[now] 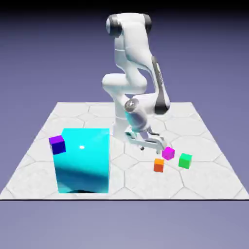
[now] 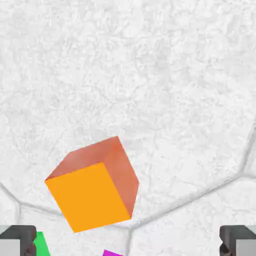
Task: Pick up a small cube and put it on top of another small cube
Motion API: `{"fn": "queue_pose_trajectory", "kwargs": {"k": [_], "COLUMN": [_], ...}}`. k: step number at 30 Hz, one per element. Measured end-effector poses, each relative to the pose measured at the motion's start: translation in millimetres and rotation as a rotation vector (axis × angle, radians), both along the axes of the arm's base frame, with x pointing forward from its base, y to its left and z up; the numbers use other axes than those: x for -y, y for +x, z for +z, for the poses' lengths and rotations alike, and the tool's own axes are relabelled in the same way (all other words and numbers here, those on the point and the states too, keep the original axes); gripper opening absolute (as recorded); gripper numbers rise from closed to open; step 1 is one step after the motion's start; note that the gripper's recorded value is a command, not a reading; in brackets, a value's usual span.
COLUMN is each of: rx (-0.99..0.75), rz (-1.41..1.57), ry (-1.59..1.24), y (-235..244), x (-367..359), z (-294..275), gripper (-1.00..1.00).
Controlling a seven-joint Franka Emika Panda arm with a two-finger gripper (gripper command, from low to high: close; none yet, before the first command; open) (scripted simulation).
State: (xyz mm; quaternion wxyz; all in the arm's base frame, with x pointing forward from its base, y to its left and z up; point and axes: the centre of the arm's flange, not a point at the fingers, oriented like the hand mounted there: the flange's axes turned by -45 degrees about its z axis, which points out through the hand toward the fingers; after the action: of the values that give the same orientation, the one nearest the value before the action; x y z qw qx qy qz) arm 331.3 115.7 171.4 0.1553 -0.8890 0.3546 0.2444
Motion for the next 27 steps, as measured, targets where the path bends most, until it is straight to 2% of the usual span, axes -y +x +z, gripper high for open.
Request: {"fn": "queue_pose_trajectory", "kwargs": {"k": [3, 4, 11, 12, 14, 20, 22, 27], "rx": [-0.214, -0.235, -0.234, -0.235, -0.235, -0.233, -0.217, -0.156], "rz": [-0.099, -0.109, -0.109, -0.109, -0.109, -0.110, -0.025, -0.386], "ry": [0.102, 0.112, 0.115, 0.112, 0.113, 0.116, 0.135, 0.111], "y": [-28, -30, -50, -53, -53, -32, -37, 35], "x": [-31, -34, -60, -63, -63, -37, -58, -9], "z": [-23, -25, -74, -79, -79, -31, -23, 17], "gripper": [0.00, 0.00, 0.00, -1.00, -1.00, -1.00, -1.00, -1.00]}}
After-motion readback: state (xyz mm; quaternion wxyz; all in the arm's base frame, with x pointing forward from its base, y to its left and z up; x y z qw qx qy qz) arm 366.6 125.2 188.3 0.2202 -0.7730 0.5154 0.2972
